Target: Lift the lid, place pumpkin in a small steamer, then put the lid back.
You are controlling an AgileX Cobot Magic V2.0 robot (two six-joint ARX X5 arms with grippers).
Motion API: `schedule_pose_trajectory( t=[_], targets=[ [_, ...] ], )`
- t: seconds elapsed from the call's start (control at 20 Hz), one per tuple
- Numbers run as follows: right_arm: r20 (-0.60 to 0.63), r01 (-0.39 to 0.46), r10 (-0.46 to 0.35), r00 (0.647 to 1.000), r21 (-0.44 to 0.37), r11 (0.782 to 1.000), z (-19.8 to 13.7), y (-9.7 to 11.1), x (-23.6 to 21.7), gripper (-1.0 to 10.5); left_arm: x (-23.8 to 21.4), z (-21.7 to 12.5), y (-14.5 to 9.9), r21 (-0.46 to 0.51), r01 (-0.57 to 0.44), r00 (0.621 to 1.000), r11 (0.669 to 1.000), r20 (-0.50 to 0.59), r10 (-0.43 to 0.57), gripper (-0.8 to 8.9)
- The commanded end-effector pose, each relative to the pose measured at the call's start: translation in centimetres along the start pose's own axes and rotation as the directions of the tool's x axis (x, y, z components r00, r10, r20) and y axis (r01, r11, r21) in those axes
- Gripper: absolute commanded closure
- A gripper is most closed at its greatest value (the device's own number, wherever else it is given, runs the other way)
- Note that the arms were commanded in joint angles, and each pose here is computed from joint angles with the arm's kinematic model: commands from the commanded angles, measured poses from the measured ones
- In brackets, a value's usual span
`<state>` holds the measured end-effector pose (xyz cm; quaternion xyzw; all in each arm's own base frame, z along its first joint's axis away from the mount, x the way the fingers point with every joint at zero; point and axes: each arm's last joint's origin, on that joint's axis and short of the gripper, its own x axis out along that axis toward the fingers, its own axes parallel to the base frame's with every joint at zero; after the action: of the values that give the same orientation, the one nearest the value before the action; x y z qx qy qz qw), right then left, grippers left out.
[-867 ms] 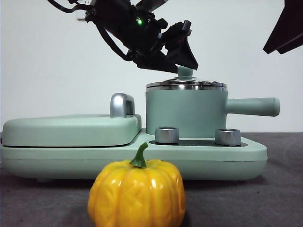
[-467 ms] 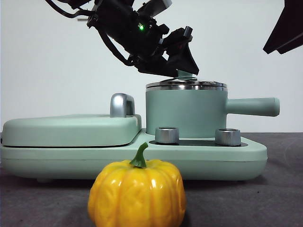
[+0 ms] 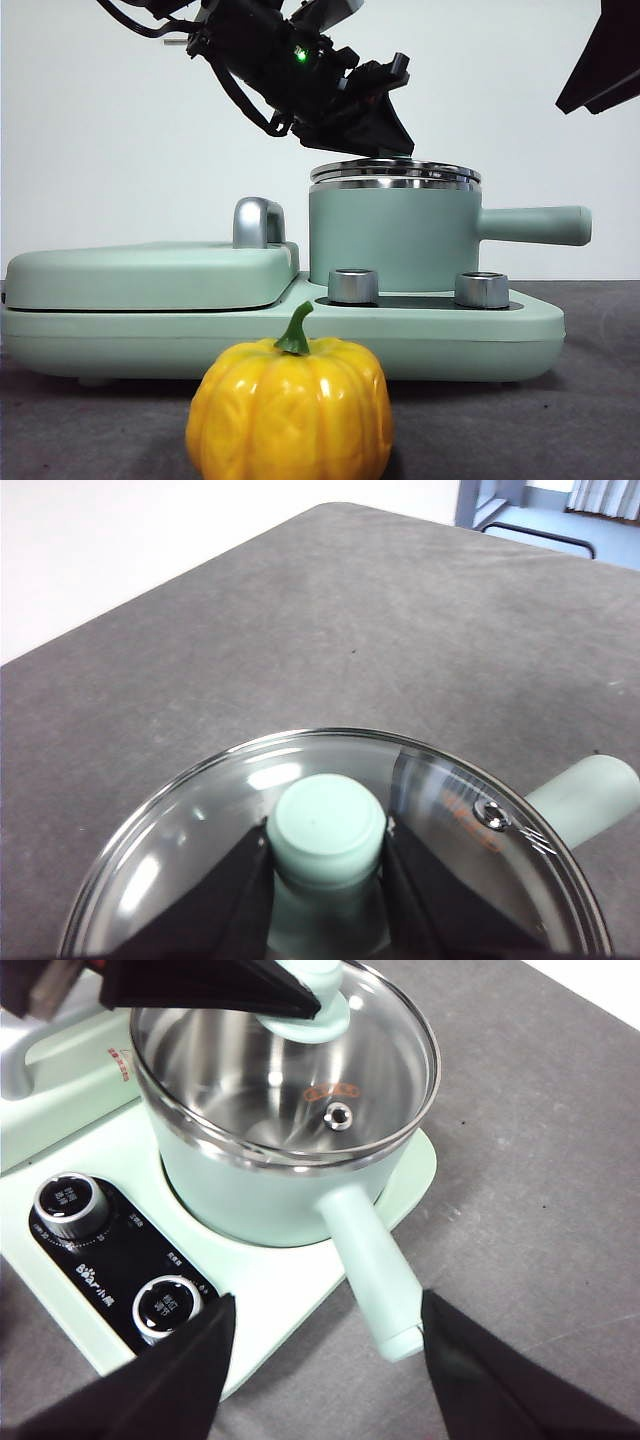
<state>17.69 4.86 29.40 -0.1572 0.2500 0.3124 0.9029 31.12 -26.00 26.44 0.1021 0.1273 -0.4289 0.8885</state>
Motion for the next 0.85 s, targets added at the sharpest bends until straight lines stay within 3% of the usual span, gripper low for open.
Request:
schedule_pose_trajectory(
  t=[0.05,0.35,0.85],
  targets=[
    [0.023,0.007,-0.007,1.000,0.002,1.000,0.7,-0.1,-0.2,6.5,-0.8,2.1,0.0,0.019,-0.048,0.995,0.999,0.084,0.046,7.97],
    [0.023,0.007,-0.007,1.000,0.002,1.000,0.7,-0.1,-0.2,6.5,-3.8,4.8,-0.2,0.028,-0.061,0.986,0.998,0.159,0.056,7.97],
    [0.026,-0.001,0.001,1.000,0.007,1.000,0.7,0.0,-0.2,6.5,-12.5,7.1,-1.0,-0.037,-0.133,0.991,0.990,-0.020,0.132,7.96]
  ],
)
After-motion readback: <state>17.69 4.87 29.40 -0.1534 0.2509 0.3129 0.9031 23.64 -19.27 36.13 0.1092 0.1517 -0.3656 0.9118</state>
